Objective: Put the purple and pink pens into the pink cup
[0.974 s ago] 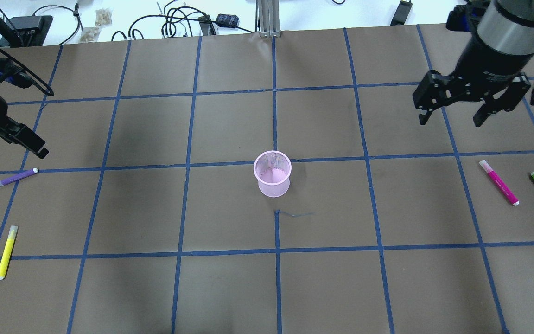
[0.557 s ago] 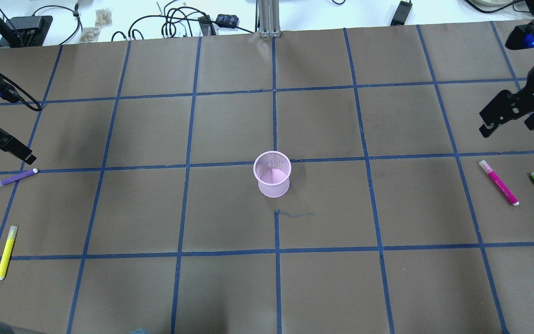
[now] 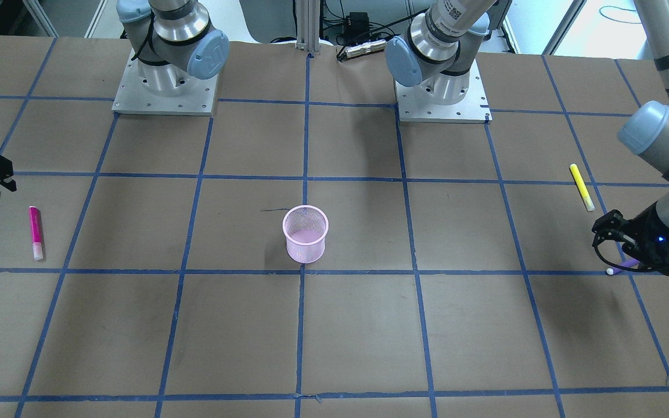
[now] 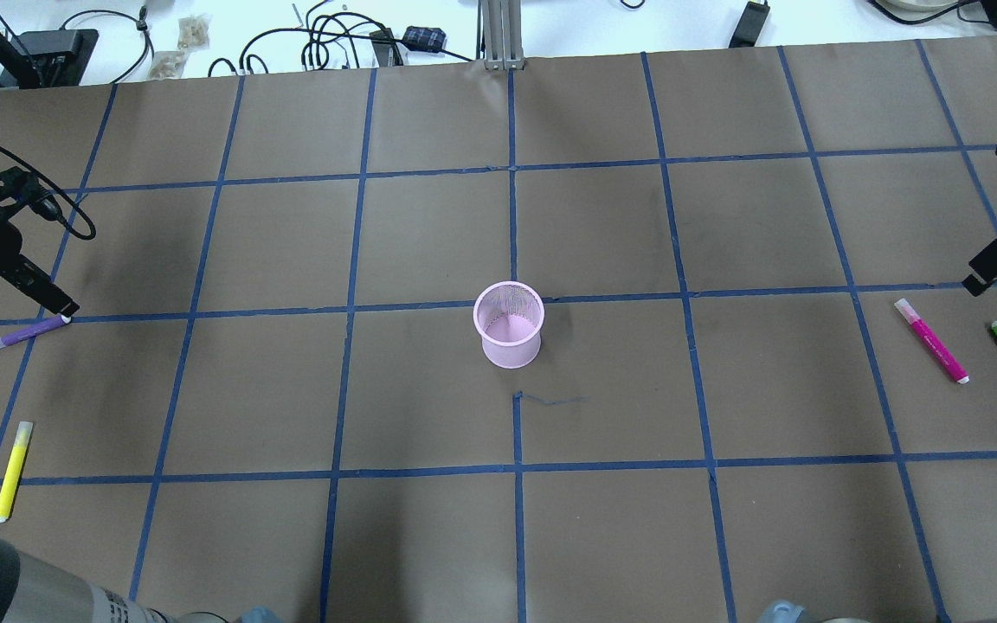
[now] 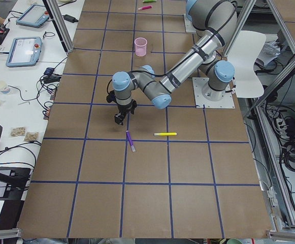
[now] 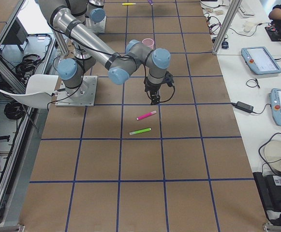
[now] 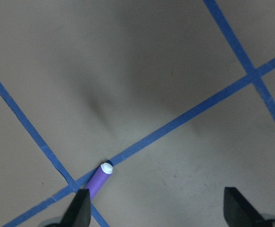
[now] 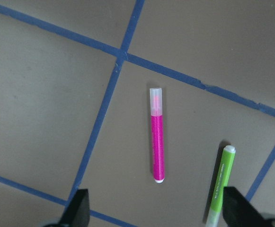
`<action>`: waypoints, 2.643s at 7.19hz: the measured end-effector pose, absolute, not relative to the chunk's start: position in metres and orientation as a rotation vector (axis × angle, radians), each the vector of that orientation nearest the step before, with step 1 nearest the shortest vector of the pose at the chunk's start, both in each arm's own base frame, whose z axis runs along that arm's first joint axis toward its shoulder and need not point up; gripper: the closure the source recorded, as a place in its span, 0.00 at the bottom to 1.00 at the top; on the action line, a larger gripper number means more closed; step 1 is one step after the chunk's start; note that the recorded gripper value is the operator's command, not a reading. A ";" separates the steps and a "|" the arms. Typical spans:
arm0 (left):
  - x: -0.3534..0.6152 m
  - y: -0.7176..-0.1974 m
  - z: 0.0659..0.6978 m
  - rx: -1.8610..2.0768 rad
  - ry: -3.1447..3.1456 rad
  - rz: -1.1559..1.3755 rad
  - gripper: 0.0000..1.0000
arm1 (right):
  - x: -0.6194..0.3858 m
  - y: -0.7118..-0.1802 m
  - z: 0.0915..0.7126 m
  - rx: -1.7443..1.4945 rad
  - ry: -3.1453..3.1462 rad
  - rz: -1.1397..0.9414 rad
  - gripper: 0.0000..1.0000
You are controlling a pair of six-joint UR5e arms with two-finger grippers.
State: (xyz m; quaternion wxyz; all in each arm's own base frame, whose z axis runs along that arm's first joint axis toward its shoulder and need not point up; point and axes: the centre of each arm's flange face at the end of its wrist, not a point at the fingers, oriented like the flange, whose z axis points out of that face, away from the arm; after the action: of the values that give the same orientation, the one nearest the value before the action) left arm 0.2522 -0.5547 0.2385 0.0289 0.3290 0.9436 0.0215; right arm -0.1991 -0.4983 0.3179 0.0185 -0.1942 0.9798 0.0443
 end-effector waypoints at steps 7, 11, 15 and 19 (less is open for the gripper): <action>0.308 -0.545 0.185 1.045 2.902 0.057 0.00 | -0.207 -0.467 0.204 -0.897 3.015 0.071 0.08; 0.311 -0.545 0.173 1.068 2.903 0.067 0.22 | -0.213 -0.465 0.181 -0.859 2.984 0.114 0.23; 0.313 -0.546 0.167 1.070 2.906 0.077 0.83 | -0.212 -0.464 0.177 -0.854 2.974 0.131 1.00; 0.315 -0.548 0.177 1.051 2.892 0.063 1.00 | -0.217 -0.462 0.184 -0.872 2.999 0.183 1.00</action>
State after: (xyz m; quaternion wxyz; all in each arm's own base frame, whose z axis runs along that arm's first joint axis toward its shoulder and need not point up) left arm 0.3147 -0.5483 0.1775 0.0320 0.3414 0.9392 0.0206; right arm -0.2167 -0.4620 0.1840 0.0066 -0.2789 0.9585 0.0584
